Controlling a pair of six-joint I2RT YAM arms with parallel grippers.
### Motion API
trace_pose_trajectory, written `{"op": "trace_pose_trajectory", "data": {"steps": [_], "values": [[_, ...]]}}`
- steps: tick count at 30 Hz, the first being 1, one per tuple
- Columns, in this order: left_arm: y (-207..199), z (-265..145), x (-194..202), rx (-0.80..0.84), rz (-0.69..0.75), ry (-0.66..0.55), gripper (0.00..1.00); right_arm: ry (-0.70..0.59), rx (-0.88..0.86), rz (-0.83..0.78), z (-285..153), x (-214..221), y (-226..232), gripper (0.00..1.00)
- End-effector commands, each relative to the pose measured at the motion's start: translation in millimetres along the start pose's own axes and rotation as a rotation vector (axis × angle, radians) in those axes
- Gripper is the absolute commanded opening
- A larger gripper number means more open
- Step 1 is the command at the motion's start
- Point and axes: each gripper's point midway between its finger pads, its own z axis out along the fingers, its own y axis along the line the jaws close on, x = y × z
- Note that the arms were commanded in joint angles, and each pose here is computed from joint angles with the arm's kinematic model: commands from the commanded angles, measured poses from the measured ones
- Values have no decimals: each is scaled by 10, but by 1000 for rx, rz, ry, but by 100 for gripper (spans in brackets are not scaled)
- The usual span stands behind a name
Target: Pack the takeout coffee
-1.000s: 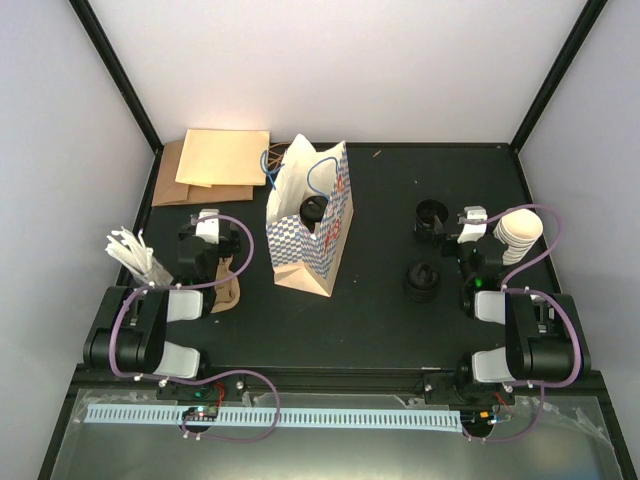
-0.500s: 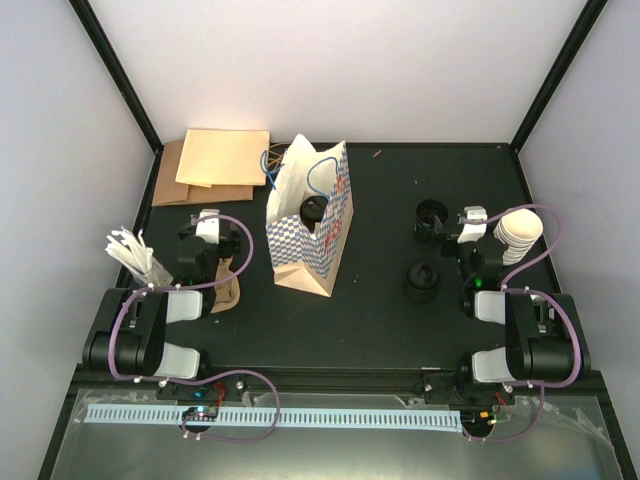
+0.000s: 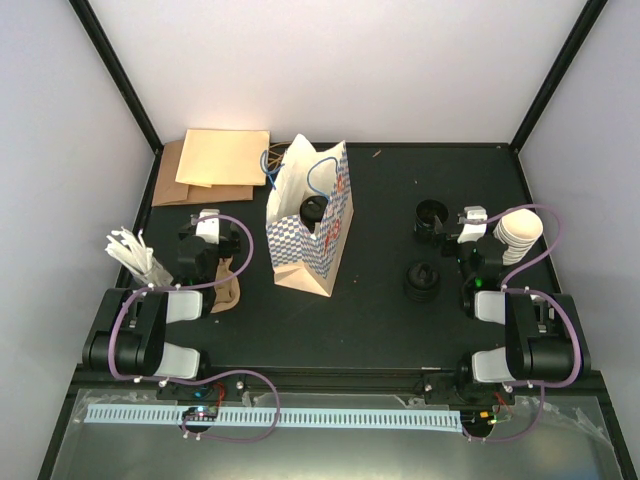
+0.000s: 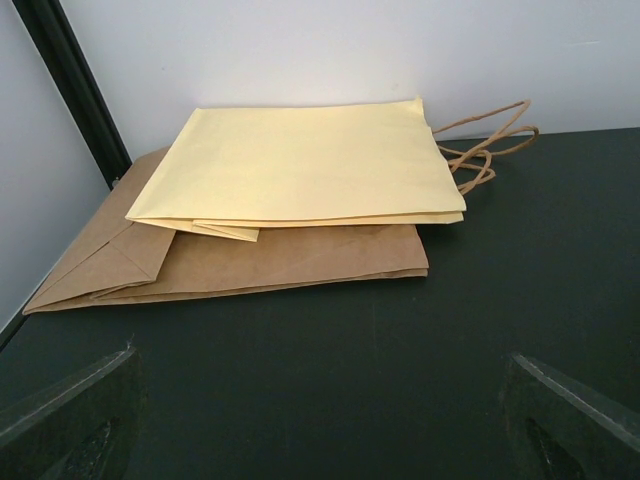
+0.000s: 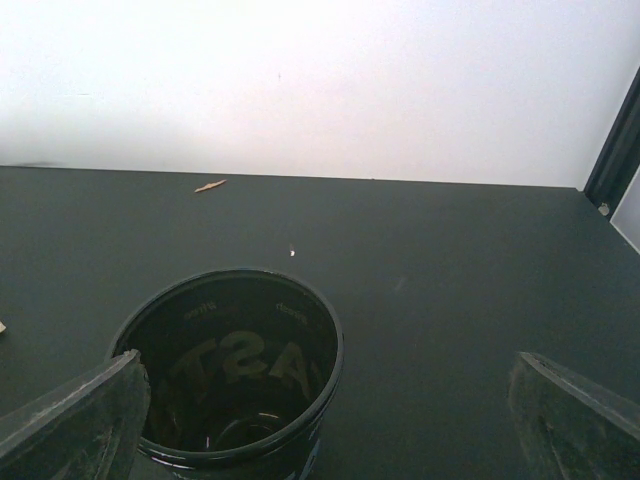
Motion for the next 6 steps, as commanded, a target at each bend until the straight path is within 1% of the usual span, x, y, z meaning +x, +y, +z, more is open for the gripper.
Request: {"op": "trace_pose_trajectory", "data": {"steps": [1,6], "values": [[-14,27,-217,17,-7,-60,99,-60,27,-13,0,-151,-54,100],[-15,27,-217,18,-7,-60,99,-58,25,-17,-1,-144,-38,100]]}}
